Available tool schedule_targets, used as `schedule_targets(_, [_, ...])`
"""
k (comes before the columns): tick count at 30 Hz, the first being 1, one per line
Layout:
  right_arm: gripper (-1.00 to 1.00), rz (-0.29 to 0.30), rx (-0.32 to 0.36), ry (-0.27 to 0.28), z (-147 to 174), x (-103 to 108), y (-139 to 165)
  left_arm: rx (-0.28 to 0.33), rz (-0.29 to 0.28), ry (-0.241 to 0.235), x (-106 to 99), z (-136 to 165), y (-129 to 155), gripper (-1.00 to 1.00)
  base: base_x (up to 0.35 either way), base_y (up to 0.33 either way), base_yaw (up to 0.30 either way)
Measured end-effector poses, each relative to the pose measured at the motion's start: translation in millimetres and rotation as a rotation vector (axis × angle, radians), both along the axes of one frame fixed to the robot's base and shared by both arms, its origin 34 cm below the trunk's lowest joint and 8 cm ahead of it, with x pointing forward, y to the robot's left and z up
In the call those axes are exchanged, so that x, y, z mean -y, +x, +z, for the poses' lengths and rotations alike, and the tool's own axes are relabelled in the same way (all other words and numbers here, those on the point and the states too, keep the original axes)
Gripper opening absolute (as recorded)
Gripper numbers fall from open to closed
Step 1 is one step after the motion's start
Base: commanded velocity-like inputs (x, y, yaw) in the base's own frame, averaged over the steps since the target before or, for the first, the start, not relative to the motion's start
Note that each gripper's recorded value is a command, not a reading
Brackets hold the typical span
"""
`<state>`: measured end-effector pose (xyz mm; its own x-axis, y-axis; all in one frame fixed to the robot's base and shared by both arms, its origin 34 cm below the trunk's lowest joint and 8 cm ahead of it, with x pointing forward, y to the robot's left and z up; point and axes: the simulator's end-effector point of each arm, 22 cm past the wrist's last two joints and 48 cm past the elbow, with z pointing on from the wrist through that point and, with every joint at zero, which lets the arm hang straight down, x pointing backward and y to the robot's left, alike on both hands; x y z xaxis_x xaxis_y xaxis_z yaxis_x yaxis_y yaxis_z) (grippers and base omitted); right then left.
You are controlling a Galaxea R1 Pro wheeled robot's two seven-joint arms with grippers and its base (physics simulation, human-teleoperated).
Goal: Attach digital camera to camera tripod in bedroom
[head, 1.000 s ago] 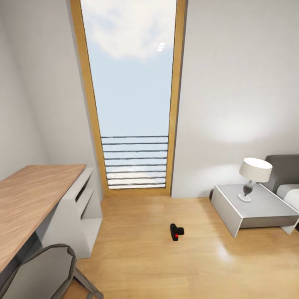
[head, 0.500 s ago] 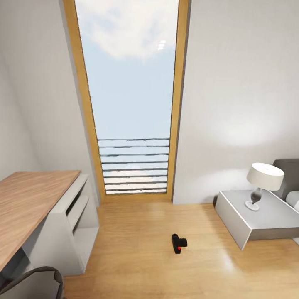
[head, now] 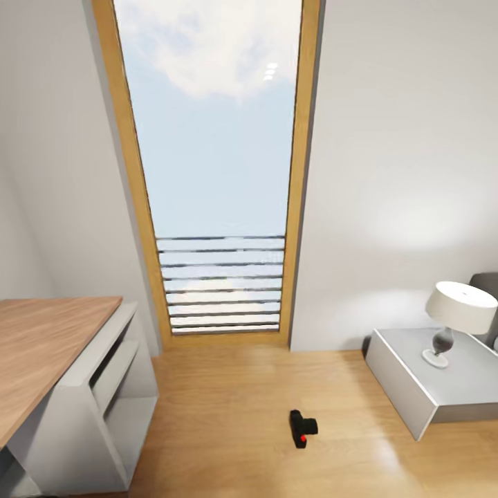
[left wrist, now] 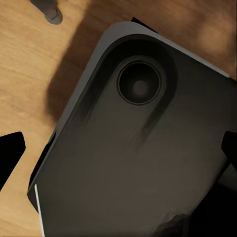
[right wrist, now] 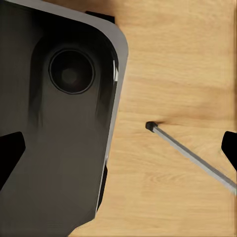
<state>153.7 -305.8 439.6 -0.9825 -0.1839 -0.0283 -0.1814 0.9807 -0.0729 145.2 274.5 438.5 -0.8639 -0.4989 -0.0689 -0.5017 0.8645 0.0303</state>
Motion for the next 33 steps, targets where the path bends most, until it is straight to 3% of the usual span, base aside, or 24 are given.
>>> schedule_targets(17, [1.00,-0.004,0.002,-0.001,0.0,0.1,0.4,0.002,0.000,0.001,-0.3,0.0,0.6,1.00,0.307,-0.053,-0.044])
schedule_targets(33, [1.00,-0.005,0.002,-0.001,-0.1,0.1,0.4,0.010,0.004,0.008,-2.2,0.1,2.4,1.00,0.033,-0.007,-0.227])
